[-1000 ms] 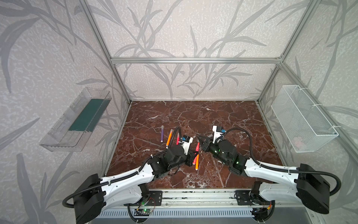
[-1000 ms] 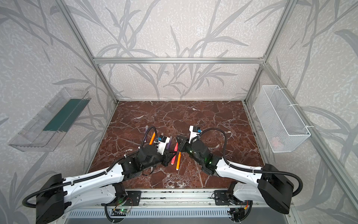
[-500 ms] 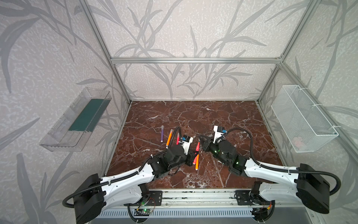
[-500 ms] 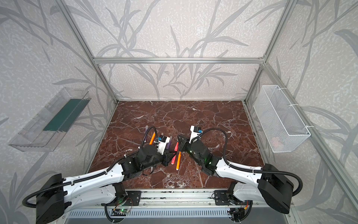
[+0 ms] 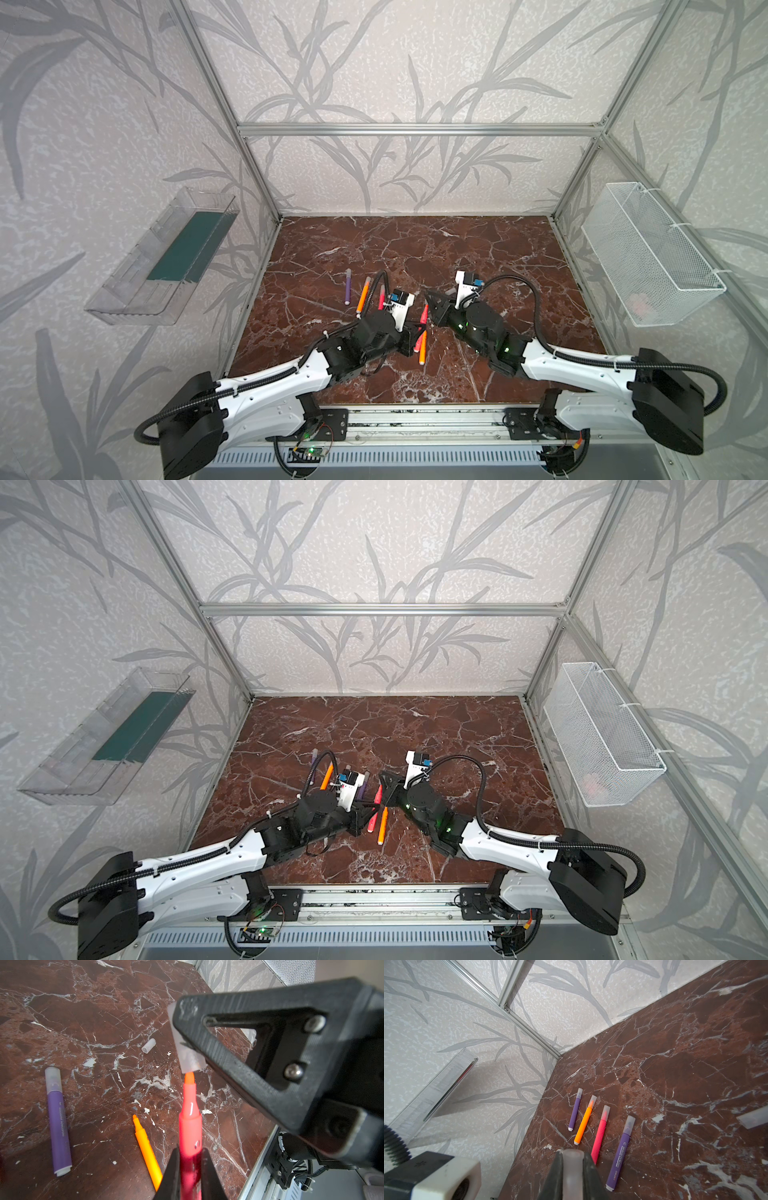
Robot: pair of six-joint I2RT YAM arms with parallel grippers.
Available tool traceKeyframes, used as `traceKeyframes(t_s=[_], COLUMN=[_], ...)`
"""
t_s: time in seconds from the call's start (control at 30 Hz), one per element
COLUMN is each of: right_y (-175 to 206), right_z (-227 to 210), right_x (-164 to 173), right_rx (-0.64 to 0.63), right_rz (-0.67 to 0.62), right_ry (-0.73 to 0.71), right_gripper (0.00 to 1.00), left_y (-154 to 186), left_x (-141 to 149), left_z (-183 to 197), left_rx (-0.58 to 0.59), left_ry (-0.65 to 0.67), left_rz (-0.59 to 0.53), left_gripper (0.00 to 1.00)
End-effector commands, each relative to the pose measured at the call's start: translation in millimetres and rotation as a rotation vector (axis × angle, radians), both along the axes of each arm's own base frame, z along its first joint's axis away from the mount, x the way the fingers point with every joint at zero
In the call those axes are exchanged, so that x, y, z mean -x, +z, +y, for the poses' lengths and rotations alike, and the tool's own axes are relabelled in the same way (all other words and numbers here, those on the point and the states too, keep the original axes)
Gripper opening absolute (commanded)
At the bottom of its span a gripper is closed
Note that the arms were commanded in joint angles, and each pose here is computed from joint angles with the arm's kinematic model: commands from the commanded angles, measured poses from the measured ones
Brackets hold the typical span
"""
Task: Insert pens into pen caps
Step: Put on the pen cap to the pen.
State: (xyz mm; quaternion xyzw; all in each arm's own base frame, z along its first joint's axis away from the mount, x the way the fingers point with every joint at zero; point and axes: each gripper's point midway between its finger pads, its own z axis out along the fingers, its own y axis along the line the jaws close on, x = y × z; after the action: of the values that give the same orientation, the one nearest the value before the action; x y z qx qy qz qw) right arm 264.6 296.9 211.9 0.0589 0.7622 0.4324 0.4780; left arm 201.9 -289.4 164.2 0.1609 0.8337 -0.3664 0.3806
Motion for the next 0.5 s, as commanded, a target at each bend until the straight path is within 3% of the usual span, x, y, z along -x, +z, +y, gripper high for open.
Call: traceKeyframes(t_s=[0.0,0.47], right_y=[6.1,-5.2], right_z=[0.2,-6.3], right_x=[2.0,5.8], right_rx=[-0.019,0.014], right_rz=[-0.011,0.001], right_ry=[-0.005,-0.049], right_gripper=[0.00,0.00], left_y=[17.8,21.2], left_x=[-5.1,-10.9], left_z=[-3.4,4.6], left_rx=[0.044,0.037], left_ry=[0.010,0.059], left_rz=[-0.030,-0.048], left_gripper=[0.00,0.00])
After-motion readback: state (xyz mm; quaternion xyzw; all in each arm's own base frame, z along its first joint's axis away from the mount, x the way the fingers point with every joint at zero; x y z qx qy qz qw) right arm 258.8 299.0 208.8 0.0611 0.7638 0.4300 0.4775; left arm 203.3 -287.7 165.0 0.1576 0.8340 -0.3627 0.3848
